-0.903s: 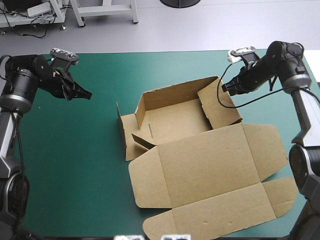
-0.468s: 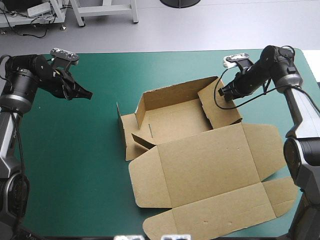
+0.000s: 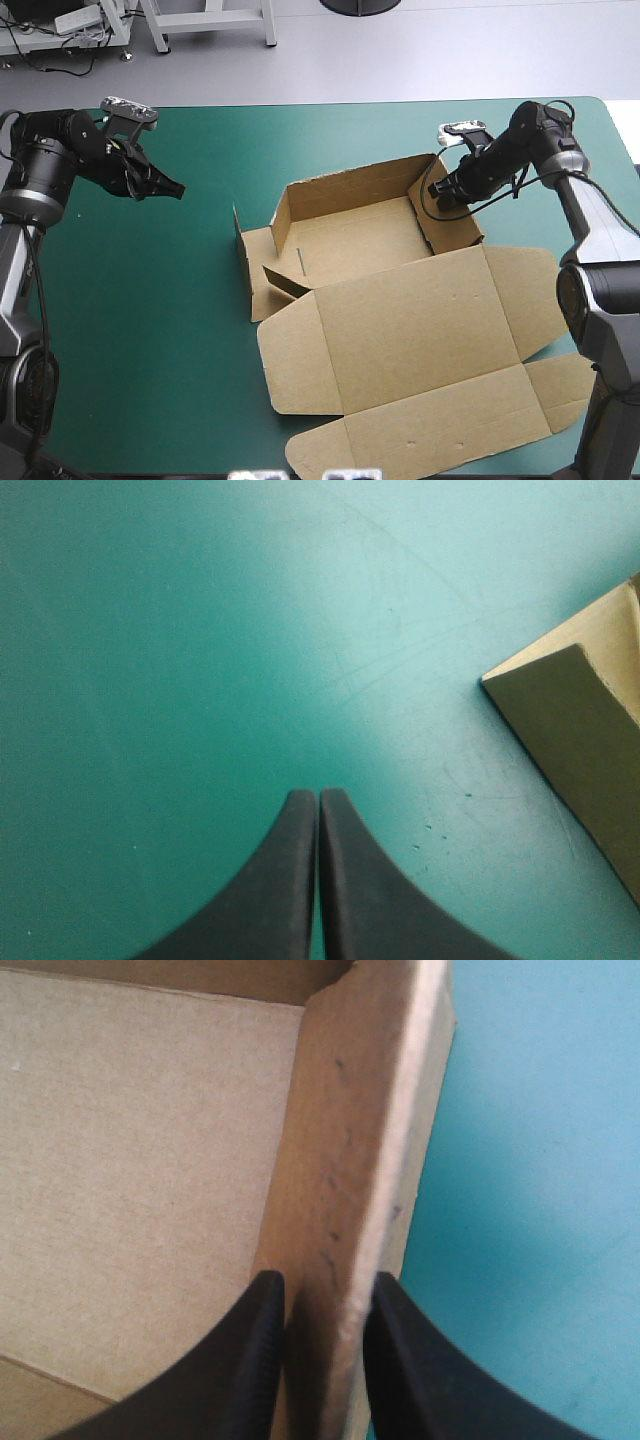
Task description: Fold the box
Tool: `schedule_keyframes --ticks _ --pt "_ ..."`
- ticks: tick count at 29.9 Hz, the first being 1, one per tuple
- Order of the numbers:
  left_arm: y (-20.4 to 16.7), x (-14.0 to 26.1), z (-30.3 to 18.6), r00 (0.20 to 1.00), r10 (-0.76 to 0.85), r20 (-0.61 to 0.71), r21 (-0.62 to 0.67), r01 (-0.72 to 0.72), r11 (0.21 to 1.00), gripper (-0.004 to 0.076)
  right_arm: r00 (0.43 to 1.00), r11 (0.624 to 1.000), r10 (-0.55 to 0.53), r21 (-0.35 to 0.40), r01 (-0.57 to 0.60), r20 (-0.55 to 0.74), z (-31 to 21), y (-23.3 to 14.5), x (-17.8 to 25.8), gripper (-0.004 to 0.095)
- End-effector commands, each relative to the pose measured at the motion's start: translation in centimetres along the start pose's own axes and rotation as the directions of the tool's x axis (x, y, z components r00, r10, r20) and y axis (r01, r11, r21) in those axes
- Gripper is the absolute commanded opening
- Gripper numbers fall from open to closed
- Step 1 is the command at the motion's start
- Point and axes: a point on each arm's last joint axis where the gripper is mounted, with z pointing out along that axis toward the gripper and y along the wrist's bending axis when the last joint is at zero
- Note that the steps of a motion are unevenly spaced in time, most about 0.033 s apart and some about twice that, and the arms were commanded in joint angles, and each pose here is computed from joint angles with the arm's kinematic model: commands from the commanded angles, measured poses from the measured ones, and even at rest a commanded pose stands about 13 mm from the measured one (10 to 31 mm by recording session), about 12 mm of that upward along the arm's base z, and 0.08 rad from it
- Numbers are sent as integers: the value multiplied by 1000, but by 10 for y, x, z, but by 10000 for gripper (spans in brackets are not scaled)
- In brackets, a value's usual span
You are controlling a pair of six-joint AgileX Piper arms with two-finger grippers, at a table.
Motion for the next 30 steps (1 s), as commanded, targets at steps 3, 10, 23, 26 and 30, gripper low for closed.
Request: schedule_keyframes --ticks 3,10,23,26,30 --pt "-1 -5 -25 995 -8 98 -15 9 1000 -6 992 1000 -3 -3 4 125 -26 12 -11 205" --pt "-1 -6 -25 994 -8 106 -18 10 1000 -6 992 1000 -16 -1 17 127 -26 12 -11 -21" --pt "0 -12 -26 984 -14 177 -28 19 999 -6 921 1000 -24 15 20 388 -98 36 -44 -23" --pt "2 -15 -26 976 -34 213 -36 42 998 -6 897 997 -69 58 49 437 -132 48 -47 -23" --pt "3 -18 -27 968 -32 249 -51 46 998 -6 863 992 -102 110 54 495 -171 63 -45 -23"
